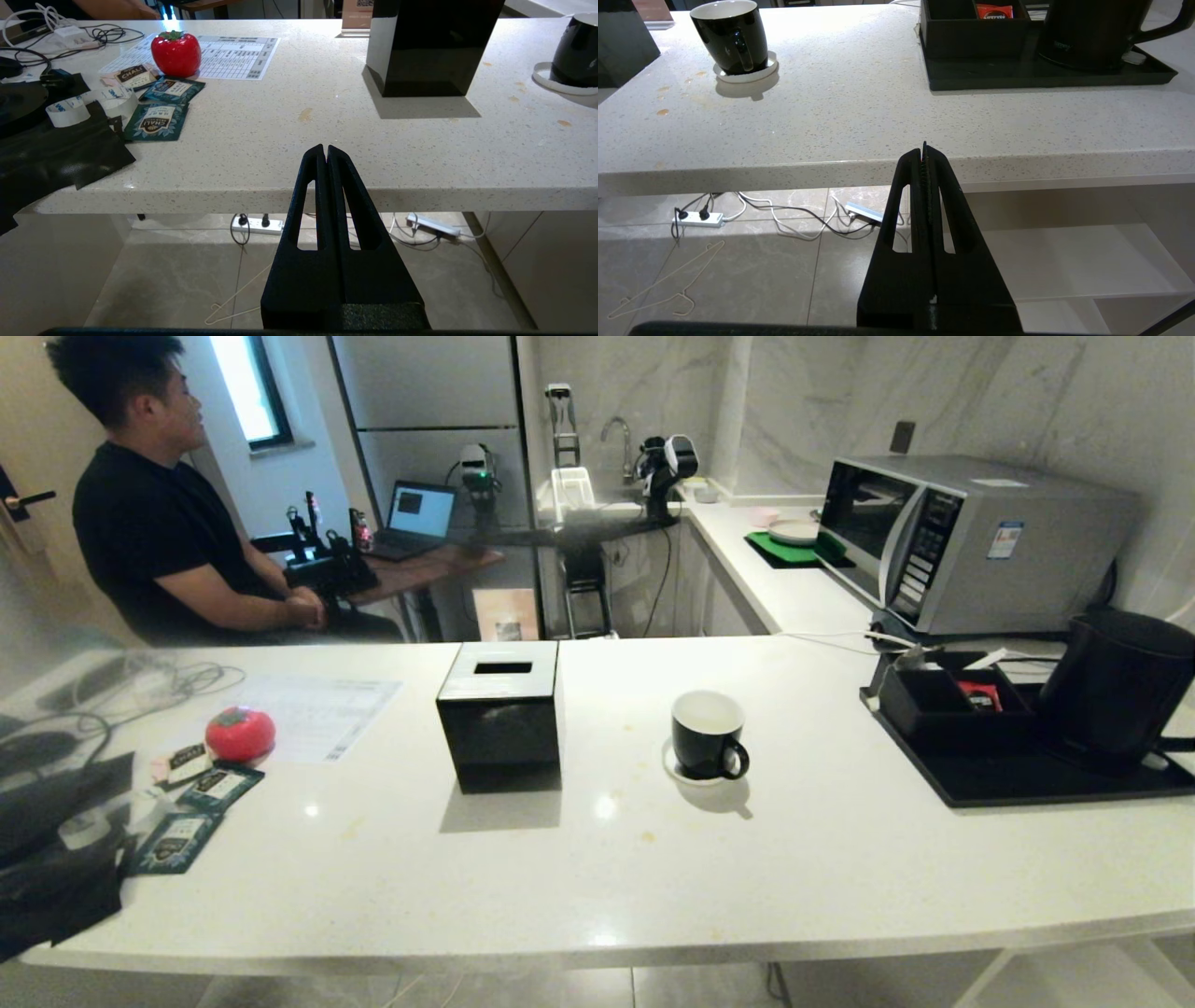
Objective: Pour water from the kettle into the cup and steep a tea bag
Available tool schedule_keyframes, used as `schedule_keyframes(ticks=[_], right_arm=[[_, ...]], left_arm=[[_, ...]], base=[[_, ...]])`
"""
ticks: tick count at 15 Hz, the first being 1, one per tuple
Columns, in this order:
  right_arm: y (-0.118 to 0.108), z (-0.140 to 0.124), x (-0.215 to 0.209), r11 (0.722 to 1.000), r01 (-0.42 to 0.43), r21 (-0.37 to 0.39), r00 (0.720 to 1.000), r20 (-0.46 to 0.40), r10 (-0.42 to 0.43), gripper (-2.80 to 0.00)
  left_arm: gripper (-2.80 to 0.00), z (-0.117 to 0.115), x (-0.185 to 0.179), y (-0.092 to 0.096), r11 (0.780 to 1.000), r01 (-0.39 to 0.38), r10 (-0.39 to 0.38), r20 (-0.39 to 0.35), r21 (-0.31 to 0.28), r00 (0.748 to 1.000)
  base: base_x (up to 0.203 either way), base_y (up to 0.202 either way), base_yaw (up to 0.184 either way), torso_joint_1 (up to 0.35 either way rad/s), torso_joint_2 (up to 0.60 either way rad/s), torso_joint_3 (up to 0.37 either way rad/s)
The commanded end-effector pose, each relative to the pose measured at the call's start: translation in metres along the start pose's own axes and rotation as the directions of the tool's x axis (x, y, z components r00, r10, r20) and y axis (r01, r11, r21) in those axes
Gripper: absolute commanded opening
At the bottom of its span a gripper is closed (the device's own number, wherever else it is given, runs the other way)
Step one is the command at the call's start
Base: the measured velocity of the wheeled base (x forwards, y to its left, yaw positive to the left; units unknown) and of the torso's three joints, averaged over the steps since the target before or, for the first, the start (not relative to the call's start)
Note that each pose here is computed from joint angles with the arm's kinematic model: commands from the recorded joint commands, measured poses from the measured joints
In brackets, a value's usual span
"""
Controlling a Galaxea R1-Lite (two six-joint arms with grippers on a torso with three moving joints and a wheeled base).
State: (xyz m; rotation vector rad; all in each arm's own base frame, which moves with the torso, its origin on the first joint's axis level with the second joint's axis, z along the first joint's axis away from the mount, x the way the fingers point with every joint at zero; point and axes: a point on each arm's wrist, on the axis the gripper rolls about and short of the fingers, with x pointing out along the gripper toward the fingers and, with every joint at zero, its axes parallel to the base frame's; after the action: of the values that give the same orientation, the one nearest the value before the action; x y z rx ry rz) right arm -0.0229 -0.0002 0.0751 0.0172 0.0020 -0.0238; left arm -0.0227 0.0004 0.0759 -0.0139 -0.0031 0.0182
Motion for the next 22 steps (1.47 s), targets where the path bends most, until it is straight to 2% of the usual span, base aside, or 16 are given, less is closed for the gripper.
schedule_keyframes(ticks=[1,3,19,22], right_arm=[[-0.0002,0.0001,0.0002,1.000,0.011,0.006,1.000,-0.002,-0.011,-2.80],[-0.0011,0.0003,0.0002,0.998,0.051,0.043,0.999,0.000,-0.051,-2.80],[-0.0011,0.0003,0.0002,0.998,0.051,0.038,0.999,0.000,-0.051,-2.80],[-0.0011,0.0003,0.0001,0.998,0.051,0.038,0.999,0.001,-0.051,-2.80]], left_arm=[[-2.80,0.0001,0.0001,0.0000,1.000,0.000,0.000,0.000,0.000,1.000],[-2.80,0.0003,0.0001,0.0000,1.000,0.000,0.000,0.002,-0.003,1.000],[-2.80,0.0003,0.0001,0.0000,1.000,0.000,0.000,0.002,-0.003,1.000],[-2.80,0.0003,0.0001,0.0000,1.000,0.000,0.000,0.002,-0.003,1.000]], base=[[0.000,0.000,0.000,0.000,0.00,0.000],[0.000,0.000,0.000,0.000,0.00,0.000],[0.000,0.000,0.000,0.000,0.00,0.000],[0.127,0.000,0.001,0.003,0.00,0.003]])
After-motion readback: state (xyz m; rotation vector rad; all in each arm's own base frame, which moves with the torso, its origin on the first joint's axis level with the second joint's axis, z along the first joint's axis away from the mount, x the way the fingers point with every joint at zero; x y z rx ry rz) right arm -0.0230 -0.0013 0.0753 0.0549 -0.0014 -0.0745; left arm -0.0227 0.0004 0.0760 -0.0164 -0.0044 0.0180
